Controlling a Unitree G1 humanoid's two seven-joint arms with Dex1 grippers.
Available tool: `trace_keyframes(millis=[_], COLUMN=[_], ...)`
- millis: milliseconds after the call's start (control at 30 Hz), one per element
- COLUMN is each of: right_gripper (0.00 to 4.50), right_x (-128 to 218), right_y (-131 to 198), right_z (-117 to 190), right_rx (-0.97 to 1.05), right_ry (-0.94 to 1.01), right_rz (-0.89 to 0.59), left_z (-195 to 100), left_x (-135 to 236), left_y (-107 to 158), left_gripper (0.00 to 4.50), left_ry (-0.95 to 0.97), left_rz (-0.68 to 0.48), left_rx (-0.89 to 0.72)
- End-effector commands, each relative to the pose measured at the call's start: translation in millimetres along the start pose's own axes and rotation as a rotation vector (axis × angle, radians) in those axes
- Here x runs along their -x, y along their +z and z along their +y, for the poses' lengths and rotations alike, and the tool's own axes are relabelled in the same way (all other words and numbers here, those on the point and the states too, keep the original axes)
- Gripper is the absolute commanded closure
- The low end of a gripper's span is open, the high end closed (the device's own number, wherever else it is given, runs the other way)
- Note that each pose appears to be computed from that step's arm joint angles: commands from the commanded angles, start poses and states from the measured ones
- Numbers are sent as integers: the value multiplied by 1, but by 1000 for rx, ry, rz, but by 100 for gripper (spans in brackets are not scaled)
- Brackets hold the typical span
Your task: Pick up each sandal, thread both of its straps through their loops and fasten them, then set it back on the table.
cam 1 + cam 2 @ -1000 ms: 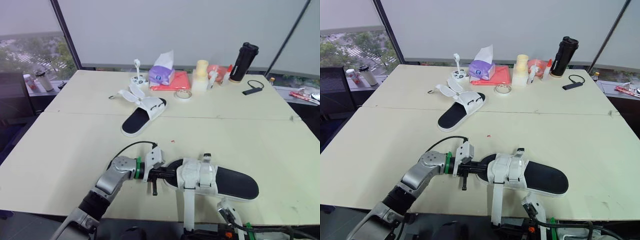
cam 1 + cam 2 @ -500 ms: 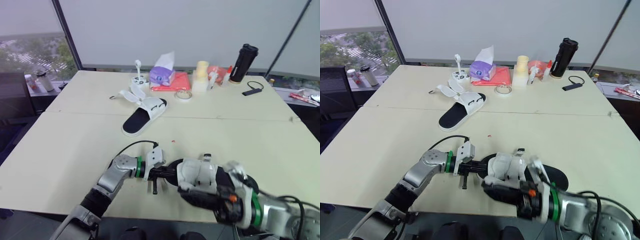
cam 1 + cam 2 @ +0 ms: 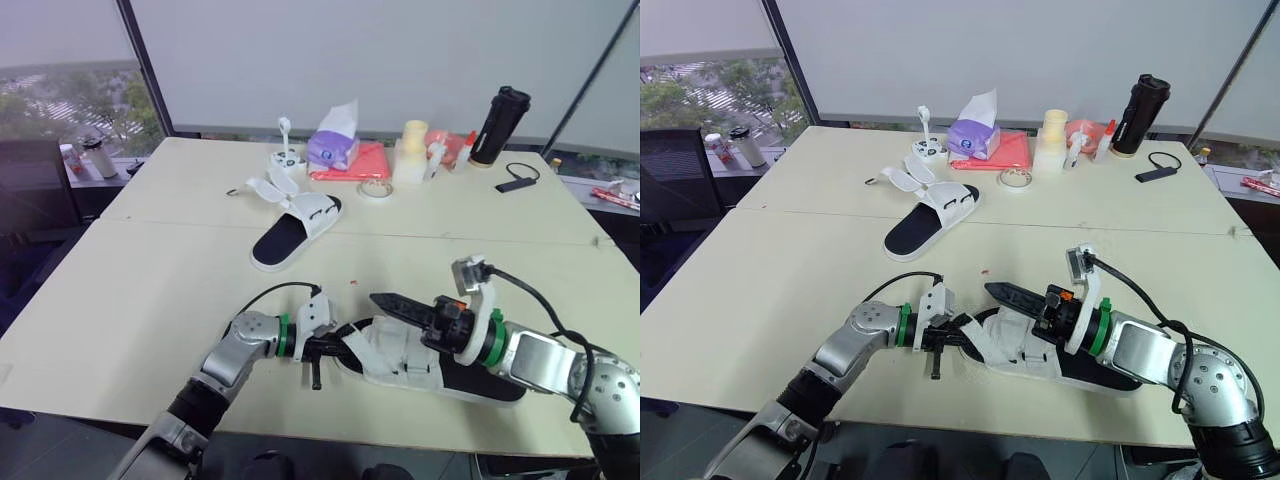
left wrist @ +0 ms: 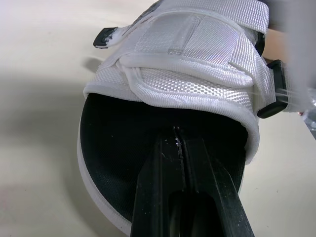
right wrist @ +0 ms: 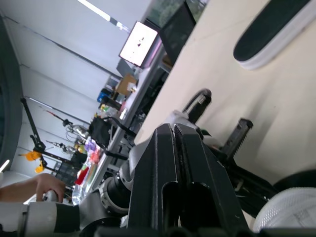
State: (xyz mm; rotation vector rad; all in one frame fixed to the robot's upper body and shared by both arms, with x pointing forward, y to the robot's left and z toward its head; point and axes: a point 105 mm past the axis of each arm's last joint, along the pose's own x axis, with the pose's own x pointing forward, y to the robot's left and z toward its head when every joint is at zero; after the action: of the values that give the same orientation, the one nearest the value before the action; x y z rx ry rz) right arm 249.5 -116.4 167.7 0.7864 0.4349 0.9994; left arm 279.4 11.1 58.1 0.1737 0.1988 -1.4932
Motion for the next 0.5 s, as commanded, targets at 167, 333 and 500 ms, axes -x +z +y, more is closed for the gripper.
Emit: trace_keyframes(millis=[167,333,500], right_gripper=[309,72,25], right_x=[6,25,23], right_y=[29,20,3], right_z=[10,-3,5], right_rx=[580,1112,1232], right_ry=[-116,-218,-103], right_rz=[100,348,424], left_z=[-1,-1,-1], left_x=[15,17,17], left_y=[-59,-59,-60], left_gripper=[450,450,450], left_ry=[78,66,58], left_rz=[206,216,218], left_rx=[145,136,137])
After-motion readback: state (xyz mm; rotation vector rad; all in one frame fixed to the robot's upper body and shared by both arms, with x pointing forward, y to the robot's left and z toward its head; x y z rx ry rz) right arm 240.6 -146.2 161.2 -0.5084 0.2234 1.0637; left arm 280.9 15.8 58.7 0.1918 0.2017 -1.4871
